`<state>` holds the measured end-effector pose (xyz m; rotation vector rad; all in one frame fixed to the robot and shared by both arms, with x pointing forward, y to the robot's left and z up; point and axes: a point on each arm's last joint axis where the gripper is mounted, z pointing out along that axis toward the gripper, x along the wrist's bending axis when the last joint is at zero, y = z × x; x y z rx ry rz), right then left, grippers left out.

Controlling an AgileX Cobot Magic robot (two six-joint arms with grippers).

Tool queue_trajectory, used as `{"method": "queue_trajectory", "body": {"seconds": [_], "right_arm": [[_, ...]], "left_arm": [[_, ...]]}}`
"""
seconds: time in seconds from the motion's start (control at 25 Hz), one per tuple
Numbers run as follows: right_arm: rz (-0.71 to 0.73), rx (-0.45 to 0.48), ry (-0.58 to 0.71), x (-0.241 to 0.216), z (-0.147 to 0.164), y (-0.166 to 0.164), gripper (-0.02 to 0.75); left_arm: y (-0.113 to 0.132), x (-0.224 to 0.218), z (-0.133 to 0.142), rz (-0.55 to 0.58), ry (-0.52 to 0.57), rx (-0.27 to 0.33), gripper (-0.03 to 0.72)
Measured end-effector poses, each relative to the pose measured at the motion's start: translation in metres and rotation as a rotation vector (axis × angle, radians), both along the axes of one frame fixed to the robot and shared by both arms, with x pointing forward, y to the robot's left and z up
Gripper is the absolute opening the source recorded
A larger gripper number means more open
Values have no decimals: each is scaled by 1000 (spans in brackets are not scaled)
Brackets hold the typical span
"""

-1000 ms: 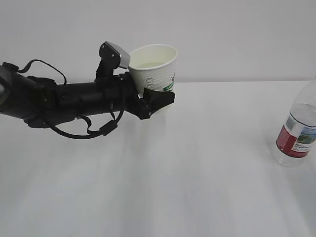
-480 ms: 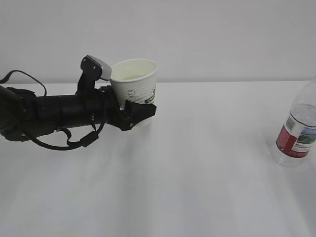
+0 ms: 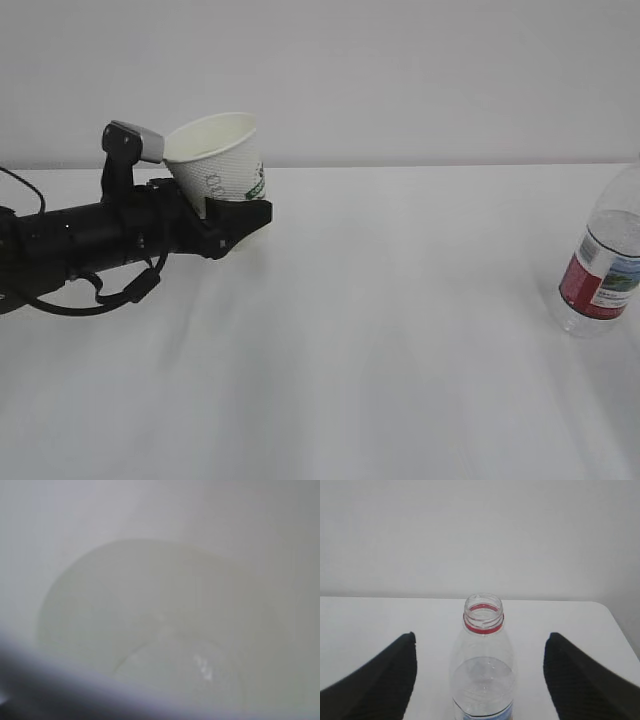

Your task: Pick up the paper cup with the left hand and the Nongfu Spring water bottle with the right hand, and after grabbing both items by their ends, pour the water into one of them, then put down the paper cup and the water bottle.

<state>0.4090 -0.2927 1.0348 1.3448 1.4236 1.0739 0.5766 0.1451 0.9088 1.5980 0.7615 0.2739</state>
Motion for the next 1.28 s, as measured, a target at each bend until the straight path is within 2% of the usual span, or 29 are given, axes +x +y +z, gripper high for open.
{"method": "queue_trajectory", "body": {"seconds": [0.28,0.64,1.12,1.28], "right_arm": [[0,-2,0,0,0,0,595],[0,-2,0,0,0,0,594],[1,-2,2,0,0,0,594],[1,-2,2,0,0,0,594]], "left_arm": [[19,-5,-8,94,-16,-12,512],[36,0,-8,197,-50,4,512],[66,-21,-29,488,-7,48,512],[71,-22,-30,545,-2,53,512]]}}
